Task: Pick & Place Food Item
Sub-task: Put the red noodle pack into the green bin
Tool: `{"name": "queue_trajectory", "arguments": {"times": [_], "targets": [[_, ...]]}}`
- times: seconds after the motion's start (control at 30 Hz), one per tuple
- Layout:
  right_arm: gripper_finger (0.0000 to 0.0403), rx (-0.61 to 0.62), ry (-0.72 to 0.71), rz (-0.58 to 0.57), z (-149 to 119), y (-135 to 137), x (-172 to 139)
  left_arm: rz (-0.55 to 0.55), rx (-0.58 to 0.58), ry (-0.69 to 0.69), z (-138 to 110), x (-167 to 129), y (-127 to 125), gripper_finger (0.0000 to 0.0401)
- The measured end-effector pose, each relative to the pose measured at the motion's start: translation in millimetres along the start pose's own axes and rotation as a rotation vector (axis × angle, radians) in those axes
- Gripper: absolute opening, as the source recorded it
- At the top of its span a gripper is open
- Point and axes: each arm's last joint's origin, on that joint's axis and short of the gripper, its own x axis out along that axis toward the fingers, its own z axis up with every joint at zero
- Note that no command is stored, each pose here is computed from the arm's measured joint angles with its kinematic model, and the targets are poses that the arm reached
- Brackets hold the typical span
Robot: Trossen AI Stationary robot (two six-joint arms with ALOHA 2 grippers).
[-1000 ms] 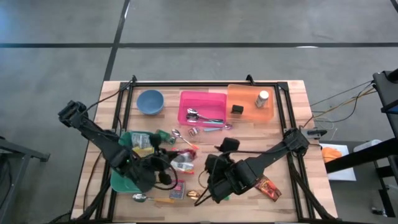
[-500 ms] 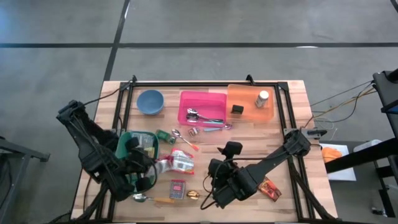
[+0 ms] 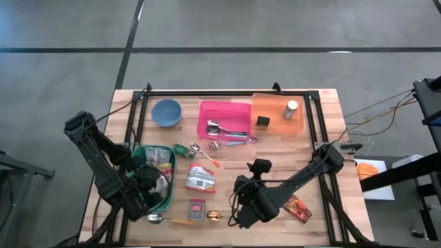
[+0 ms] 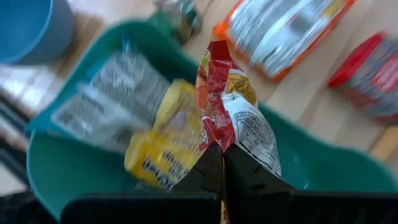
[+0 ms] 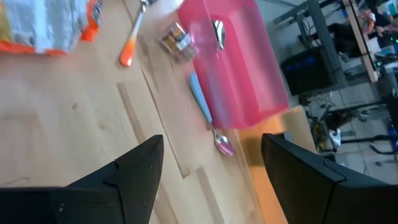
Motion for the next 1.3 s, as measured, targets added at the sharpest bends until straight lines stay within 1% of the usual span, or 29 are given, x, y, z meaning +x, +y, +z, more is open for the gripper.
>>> {"name": "queue_trajectory", "arguments": {"times": [0.13, 0.27, 0.53, 0.67, 0.87, 0.97, 1.2, 1.3], "targets": [[0.0267, 0.029, 0.018, -0.021, -7.8, 3.9, 7.0, 0.034, 0.013, 0.062, -7.3, 11.7, 1.7, 0.0000], [0.0267, 0.036, 0.041, -0.027, -13.0, 6.0, 11.1, 0.043, 0.023, 0.071, -12.7, 23.1, 1.1, 0.0000], [0.0267, 0.066, 0.055, -0.015, -10.9, 5.3, 12.1, 0.133, 0.056, 0.151, -27.3, 48.1, 9.7, 0.0000], [0.0267, 0.073, 0.052, -0.011, -10.1, 4.8, 11.3, 0.167, 0.053, 0.154, -32.1, 57.8, 13.5, 0.0000], [0.0267, 0.079, 0.051, -0.009, -9.9, 5.2, 11.4, 0.172, 0.053, 0.151, -33.9, 61.9, 14.2, 0.0004], [0.0267, 0.081, 0.050, -0.007, -9.8, 5.4, 11.4, 0.157, 0.047, 0.149, -33.8, 62.1, 12.7, 0.0026], [0.0267, 0.085, 0.048, -0.003, -9.4, 5.9, 11.4, 0.048, 0.095, 0.158, -33.7, 63.0, 2.4, 0.0114], [0.0267, 0.084, 0.047, -0.001, -9.4, 6.1, 11.3, 0.019, 0.103, 0.173, -34.0, 63.1, -0.2, 0.0148]]}}
